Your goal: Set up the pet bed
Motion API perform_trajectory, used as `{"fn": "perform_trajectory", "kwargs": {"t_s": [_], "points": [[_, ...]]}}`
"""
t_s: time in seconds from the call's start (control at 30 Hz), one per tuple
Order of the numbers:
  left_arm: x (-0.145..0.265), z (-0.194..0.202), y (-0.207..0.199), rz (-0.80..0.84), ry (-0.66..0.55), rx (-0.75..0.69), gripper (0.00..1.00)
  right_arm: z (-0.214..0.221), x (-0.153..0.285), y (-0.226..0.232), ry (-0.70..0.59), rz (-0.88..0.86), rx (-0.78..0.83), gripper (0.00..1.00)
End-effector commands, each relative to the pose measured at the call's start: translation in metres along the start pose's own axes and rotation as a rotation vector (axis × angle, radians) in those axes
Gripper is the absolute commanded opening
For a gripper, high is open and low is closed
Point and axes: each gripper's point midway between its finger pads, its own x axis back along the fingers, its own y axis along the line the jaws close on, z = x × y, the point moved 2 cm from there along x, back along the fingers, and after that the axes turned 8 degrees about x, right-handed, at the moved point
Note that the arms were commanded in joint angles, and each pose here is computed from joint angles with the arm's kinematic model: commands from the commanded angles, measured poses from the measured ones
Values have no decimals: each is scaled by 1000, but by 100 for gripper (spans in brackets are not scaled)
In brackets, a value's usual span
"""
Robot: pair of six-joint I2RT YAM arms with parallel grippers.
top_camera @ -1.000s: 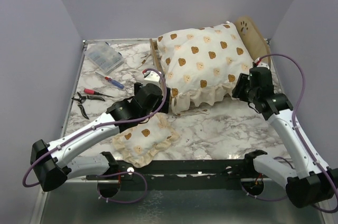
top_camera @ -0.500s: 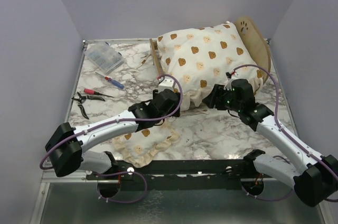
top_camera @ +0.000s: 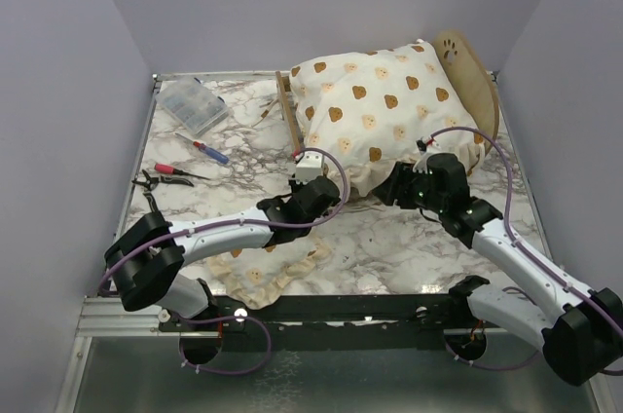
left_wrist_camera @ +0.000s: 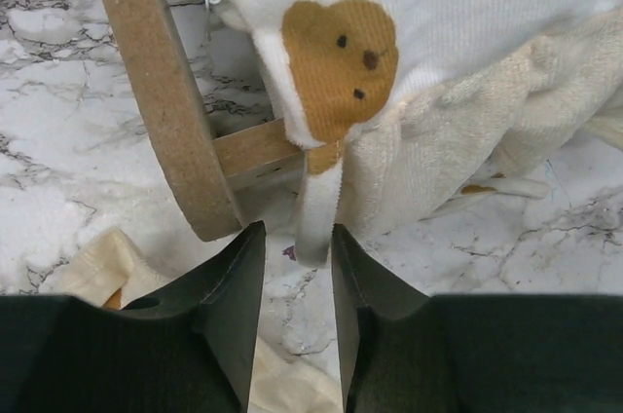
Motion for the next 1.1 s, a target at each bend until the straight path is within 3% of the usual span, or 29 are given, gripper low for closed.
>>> {"fn": "perform_trajectory", "kwargs": {"t_s": [0.0, 0.2, 0.53, 0.77, 1.07], "points": [[-7, 5, 3, -10, -46, 48, 30, 1, 3, 5, -18, -40, 21, 60], [-3, 5, 9, -6, -47, 29, 1, 0, 6, 7, -30, -58, 43, 60], [24, -16, 17, -3, -54, -39, 0, 1, 6, 26, -34, -200, 128, 60], [39, -40, -5, 71, -28, -75, 0, -4, -6, 60, -69, -382, 222, 60], [44, -56, -39, 170, 27, -81, 0, 22, -40, 97, -49, -511, 378, 60]]}}
